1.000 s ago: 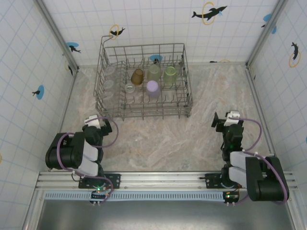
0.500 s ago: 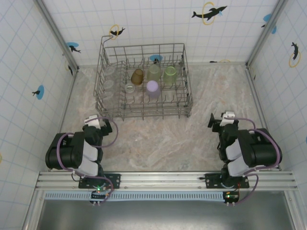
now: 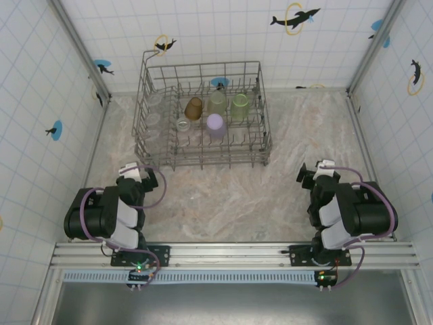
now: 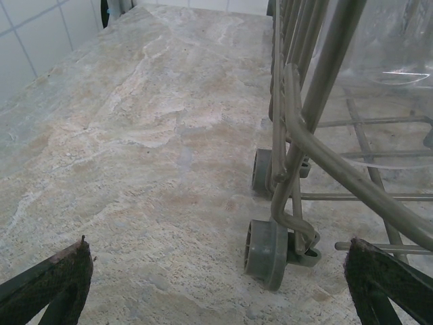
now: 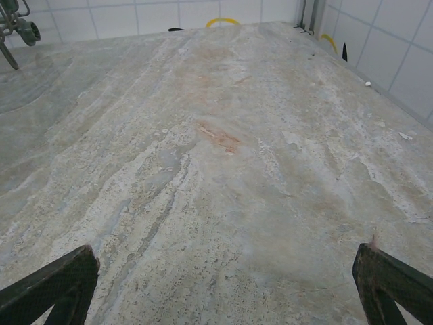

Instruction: Load the cups into the dish rack

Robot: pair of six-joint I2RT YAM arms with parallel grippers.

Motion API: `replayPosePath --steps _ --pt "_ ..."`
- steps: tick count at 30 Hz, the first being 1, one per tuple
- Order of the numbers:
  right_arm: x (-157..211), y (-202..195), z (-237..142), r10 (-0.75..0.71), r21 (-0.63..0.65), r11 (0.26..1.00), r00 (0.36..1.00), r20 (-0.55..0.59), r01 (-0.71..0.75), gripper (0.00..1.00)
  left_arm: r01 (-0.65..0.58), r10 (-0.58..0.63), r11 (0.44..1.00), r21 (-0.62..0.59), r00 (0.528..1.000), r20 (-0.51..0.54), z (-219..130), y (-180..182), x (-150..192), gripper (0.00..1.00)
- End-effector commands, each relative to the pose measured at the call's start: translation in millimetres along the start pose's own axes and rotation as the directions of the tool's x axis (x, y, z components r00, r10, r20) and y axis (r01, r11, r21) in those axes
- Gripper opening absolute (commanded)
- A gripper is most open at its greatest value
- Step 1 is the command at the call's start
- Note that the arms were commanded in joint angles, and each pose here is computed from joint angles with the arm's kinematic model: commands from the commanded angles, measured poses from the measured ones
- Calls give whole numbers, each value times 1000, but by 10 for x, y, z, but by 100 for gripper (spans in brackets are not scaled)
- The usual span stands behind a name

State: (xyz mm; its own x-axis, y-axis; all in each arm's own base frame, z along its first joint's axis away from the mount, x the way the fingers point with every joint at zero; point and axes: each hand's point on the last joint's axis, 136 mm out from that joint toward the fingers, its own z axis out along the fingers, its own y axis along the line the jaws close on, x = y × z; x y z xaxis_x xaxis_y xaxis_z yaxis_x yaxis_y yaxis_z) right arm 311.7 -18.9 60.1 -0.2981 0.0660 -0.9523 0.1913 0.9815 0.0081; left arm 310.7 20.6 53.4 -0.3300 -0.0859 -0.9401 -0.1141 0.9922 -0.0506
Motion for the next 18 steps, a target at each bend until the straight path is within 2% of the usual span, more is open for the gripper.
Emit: replayPosePath --steps 1,18 --pt "46 -59 -55 7 22 1000 1000 -5 -7 100 -5 4 1000 15 1000 22 -5 -17 -50 98" --pt "52 -51 -55 4 17 1000 1000 -8 -4 100 -5 5 1000 14 1000 22 -5 -17 -51 97"
